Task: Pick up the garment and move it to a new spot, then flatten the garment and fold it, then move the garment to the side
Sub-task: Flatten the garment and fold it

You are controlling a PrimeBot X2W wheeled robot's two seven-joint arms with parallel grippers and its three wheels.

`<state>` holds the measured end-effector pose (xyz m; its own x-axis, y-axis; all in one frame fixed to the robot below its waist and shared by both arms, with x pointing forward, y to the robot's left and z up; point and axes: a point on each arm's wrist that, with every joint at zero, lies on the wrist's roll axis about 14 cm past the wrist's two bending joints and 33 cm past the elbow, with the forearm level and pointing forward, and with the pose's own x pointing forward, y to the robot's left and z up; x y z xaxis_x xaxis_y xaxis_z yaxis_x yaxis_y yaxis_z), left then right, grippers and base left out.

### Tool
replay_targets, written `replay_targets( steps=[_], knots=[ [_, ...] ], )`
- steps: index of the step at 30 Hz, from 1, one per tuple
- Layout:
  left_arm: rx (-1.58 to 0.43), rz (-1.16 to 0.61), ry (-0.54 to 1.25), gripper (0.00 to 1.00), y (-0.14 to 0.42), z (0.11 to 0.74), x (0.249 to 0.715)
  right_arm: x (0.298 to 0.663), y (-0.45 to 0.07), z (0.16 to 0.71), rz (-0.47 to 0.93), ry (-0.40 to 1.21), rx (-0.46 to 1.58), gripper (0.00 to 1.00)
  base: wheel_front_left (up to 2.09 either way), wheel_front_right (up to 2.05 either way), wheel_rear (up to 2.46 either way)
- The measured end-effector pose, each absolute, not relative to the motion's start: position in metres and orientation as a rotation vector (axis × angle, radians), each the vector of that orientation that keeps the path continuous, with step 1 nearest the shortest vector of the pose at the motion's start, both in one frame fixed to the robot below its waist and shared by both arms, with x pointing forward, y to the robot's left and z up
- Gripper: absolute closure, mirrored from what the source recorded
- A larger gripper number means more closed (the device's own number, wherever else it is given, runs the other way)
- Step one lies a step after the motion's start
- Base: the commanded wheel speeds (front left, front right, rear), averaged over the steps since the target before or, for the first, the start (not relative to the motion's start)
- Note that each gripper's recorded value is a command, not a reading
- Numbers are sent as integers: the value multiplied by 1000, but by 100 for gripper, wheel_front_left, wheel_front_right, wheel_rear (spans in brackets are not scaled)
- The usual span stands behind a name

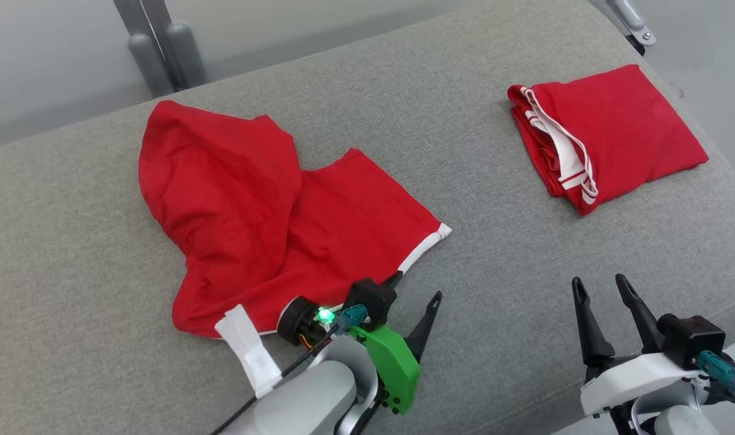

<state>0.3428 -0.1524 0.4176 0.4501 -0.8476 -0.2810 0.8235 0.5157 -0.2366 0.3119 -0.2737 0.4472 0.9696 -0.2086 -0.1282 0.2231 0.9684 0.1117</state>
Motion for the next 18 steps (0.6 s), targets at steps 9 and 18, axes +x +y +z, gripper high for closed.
replay_targets(
  steps=[9, 18],
  knots=[
    [-248, -711, 211, 0, -99, 469, 374, 305, -282, 459, -213, 83, 85, 0, 0, 0, 0],
    [-218, -313, 86, 0, 44, 476, 369, 304, -283, 471, -183, 42, 54, 0, 0, 0, 0]
  ],
)
